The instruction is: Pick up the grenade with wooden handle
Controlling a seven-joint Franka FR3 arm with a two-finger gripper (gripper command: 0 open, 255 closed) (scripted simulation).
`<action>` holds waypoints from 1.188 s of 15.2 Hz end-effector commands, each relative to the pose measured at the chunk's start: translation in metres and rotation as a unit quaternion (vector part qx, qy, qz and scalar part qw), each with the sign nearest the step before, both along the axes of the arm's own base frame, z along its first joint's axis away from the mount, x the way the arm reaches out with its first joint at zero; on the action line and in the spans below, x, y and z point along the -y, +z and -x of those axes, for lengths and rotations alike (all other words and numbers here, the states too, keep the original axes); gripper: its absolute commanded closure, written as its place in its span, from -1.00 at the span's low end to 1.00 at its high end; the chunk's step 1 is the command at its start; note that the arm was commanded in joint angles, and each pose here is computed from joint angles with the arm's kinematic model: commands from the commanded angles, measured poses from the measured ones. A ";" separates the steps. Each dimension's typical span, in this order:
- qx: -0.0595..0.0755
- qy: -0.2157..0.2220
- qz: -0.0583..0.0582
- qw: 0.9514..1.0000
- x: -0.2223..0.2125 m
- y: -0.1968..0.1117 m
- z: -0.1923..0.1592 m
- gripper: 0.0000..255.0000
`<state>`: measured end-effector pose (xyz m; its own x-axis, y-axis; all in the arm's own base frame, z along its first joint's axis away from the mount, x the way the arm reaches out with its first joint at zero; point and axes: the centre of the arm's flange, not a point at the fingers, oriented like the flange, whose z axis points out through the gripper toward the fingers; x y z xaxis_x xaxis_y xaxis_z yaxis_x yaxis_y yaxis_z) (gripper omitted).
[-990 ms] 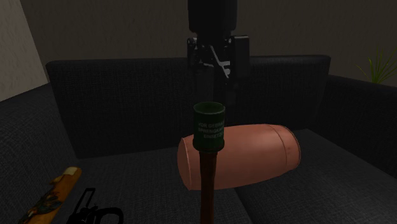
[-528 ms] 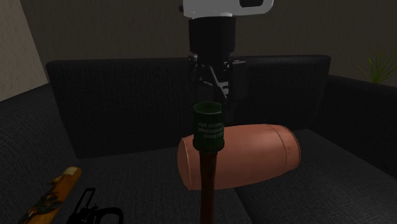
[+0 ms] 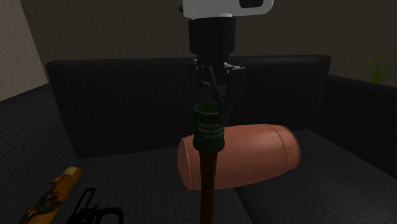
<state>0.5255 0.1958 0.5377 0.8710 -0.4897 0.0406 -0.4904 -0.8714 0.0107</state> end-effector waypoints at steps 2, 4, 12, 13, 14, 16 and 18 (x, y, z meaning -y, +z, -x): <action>-0.001 0.000 0.000 1.000 -0.001 -0.001 -0.001 1.00; -0.001 0.000 0.000 1.000 -0.001 0.010 0.000 1.00; -0.001 0.000 0.000 1.000 -0.001 0.052 -0.001 1.00; -0.001 0.000 0.000 1.000 -0.001 0.057 -0.001 1.00; -0.001 0.000 0.000 1.000 -0.001 0.062 -0.001 1.00; -0.001 0.000 0.000 1.000 -0.001 0.073 -0.001 1.00; -0.001 0.000 0.000 1.000 -0.001 0.079 0.000 1.00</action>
